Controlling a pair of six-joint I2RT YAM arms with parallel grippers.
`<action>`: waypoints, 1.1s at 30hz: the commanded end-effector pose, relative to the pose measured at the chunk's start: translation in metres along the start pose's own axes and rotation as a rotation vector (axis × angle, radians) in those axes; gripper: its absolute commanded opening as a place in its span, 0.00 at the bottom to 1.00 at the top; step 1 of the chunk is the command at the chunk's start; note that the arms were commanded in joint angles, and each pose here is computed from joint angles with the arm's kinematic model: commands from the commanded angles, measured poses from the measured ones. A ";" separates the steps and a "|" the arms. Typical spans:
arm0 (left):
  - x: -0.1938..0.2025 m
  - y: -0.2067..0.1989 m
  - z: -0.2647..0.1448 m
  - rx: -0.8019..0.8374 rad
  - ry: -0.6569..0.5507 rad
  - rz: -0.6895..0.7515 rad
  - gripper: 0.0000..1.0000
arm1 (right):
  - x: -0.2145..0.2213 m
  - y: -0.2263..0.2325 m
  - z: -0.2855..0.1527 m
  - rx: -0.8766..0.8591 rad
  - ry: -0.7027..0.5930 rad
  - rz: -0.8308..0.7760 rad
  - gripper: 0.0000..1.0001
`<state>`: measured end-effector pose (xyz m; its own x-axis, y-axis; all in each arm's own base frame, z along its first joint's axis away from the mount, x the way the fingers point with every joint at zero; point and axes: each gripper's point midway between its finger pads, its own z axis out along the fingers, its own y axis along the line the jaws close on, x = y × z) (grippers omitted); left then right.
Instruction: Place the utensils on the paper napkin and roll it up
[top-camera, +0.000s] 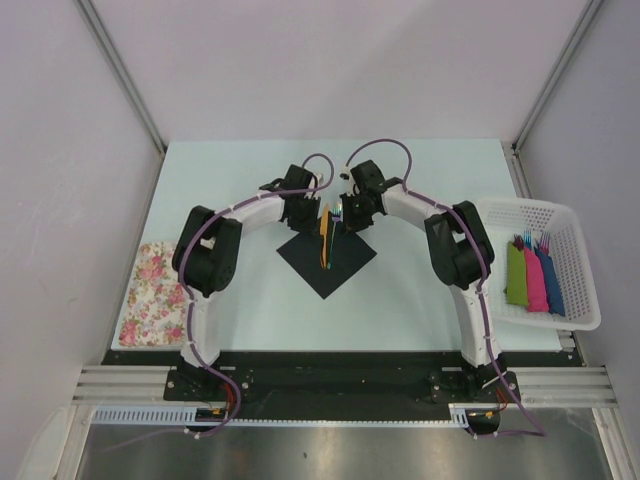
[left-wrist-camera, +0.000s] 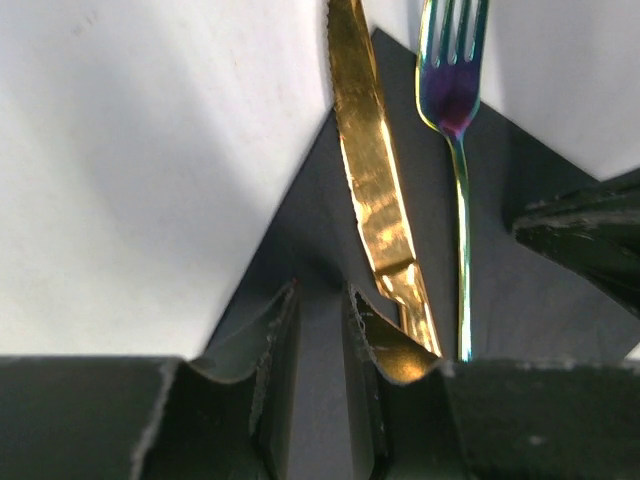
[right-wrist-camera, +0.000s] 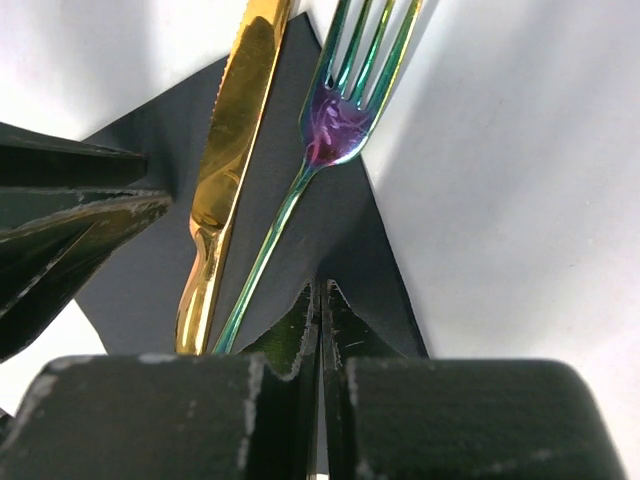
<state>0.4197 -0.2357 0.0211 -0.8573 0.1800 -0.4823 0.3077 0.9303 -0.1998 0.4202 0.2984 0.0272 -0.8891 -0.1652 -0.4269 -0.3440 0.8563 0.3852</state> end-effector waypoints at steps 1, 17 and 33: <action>-0.013 0.005 0.004 -0.012 -0.022 -0.041 0.28 | -0.011 0.003 0.003 0.018 -0.031 -0.006 0.00; 0.007 0.013 0.017 -0.040 0.052 -0.060 0.35 | -0.005 -0.013 0.006 0.049 -0.015 0.025 0.00; 0.015 0.016 0.022 -0.086 0.093 -0.071 0.41 | -0.007 -0.017 0.004 0.038 -0.015 0.050 0.00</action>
<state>0.4227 -0.2387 0.0203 -0.8893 0.1403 -0.4353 0.2556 0.9417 -0.2187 0.4258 0.2902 0.0232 -0.9010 -0.1295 -0.4140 -0.3022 0.8721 0.3848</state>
